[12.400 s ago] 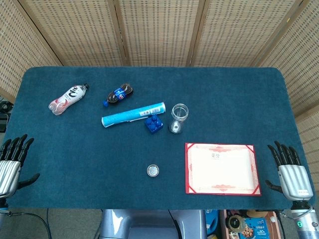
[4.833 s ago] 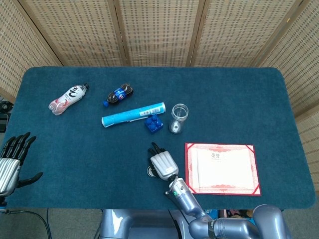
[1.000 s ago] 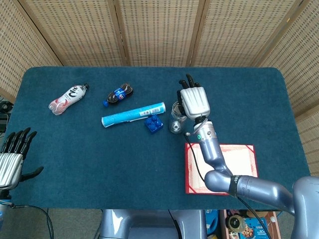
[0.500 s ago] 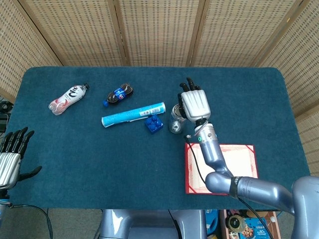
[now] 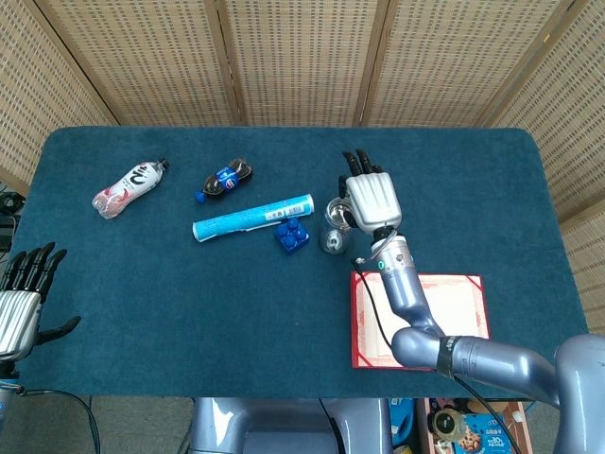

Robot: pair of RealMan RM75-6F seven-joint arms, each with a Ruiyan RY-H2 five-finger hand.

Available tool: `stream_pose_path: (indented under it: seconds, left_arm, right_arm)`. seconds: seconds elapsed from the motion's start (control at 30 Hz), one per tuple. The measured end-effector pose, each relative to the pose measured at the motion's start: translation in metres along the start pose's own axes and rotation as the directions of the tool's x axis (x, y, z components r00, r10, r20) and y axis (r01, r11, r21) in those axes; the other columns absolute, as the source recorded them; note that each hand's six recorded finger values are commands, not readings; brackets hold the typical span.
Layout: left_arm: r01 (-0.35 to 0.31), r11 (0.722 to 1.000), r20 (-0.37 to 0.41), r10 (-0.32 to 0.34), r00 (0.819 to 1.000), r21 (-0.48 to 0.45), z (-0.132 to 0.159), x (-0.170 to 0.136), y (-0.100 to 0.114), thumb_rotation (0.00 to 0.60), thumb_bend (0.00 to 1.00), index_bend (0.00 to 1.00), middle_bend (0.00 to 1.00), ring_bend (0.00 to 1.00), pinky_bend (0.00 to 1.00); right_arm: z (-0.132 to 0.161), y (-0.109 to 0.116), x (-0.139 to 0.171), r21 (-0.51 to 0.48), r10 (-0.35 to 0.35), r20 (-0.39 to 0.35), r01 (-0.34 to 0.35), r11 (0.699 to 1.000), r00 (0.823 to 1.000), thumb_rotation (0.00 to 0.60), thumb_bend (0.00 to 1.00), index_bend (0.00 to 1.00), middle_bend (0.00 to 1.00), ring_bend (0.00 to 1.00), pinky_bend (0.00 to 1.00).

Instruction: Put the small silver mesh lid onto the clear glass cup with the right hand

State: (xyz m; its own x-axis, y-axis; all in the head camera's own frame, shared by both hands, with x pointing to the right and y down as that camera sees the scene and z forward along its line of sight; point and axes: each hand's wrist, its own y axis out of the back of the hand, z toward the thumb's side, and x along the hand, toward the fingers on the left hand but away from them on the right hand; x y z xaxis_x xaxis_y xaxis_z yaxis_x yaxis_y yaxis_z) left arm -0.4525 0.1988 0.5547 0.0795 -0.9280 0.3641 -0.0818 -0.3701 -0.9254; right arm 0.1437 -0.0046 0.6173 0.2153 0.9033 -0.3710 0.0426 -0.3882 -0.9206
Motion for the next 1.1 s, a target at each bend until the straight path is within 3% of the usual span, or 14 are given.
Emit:
stream_pose_path:
  seconds: [0.47,0.63,0.83,1.1]
  left_arm:
    - [-0.002,1.0,0.0,0.002,1.0,-0.006,-0.001,-0.001,0.001,0.6,0.18,0.0,0.0,0.0,0.0]
    - [0.004,1.0,-0.004,-0.004,1.0,-0.006,-0.002,0.0,-0.001,0.6,0.18,0.0,0.0,0.0,0.0]
    - [0.001,1.0,-0.018,-0.001,1.0,-0.014,-0.006,-0.001,0.0,0.6,0.18,0.0,0.0,0.0,0.0]
    - [-0.019,1.0,-0.025,0.019,1.0,-0.005,-0.008,-0.005,0.004,0.6,0.18,0.0,0.0,0.0,0.0]
  right_arm:
    - [-0.003,0.021,0.009,0.019,-0.06,-0.009,0.06,0.998,0.998,0.6,0.34,0.41,0.04,0.0,0.29]
    - [-0.014,0.036,0.024,0.031,-0.095,-0.001,0.095,0.995,0.995,0.6,0.31,0.33,0.0,0.0,0.25]
    - [-0.055,0.041,0.06,0.07,-0.106,0.052,0.103,0.992,0.993,0.6,0.12,0.1,0.0,0.0,0.11]
    - [-0.12,0.033,0.134,0.11,-0.115,0.116,0.103,0.989,0.986,0.6,0.07,0.06,0.0,0.0,0.07]
